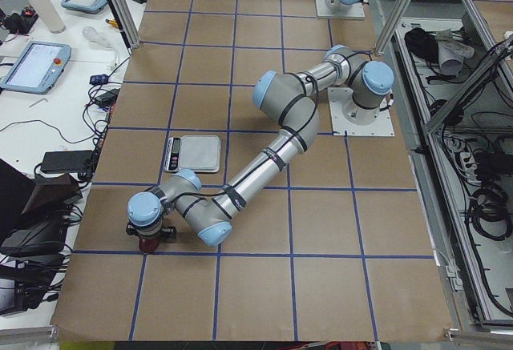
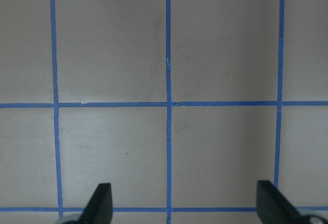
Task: Weigh mango
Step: 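Lift the mango with the left gripper off the table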
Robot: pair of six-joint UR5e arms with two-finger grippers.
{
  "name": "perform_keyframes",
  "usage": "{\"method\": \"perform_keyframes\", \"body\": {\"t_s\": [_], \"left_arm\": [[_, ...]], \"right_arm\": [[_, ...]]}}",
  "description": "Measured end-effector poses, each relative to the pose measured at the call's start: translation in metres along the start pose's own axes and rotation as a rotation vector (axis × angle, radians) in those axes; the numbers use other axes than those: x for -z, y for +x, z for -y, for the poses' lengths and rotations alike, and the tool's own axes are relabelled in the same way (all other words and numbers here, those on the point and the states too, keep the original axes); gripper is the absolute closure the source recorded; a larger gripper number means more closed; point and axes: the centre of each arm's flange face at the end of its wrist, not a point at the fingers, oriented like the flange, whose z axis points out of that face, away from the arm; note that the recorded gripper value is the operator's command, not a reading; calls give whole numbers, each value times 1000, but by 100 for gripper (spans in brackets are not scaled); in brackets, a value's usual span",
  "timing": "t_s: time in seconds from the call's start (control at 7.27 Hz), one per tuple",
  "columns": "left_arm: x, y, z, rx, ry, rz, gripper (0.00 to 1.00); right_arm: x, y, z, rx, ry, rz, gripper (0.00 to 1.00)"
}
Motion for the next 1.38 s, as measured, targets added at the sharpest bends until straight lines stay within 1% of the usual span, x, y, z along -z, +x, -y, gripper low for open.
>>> {"method": "perform_keyframes", "body": {"t_s": [0.14, 0.28, 0.55, 0.83, 1.1, 1.38], "left_arm": [[1, 0, 0, 0, 0, 0, 85], [4, 0, 0, 0, -2, 2, 92], [14, -1, 3, -1, -5, 2, 91], [36, 2, 20, 7, 6, -23, 90], [72, 9, 62, 22, 10, -76, 90], [101, 21, 121, 35, 15, -138, 90]], "right_arm": [[0, 0, 0, 0, 0, 0, 0], [0, 0, 0, 0, 0, 0, 0], [0, 0, 0, 0, 0, 0, 0], [0, 0, 0, 0, 0, 0, 0], [0, 0, 0, 0, 0, 0, 0], [0, 0, 0, 0, 0, 1, 0]]}}
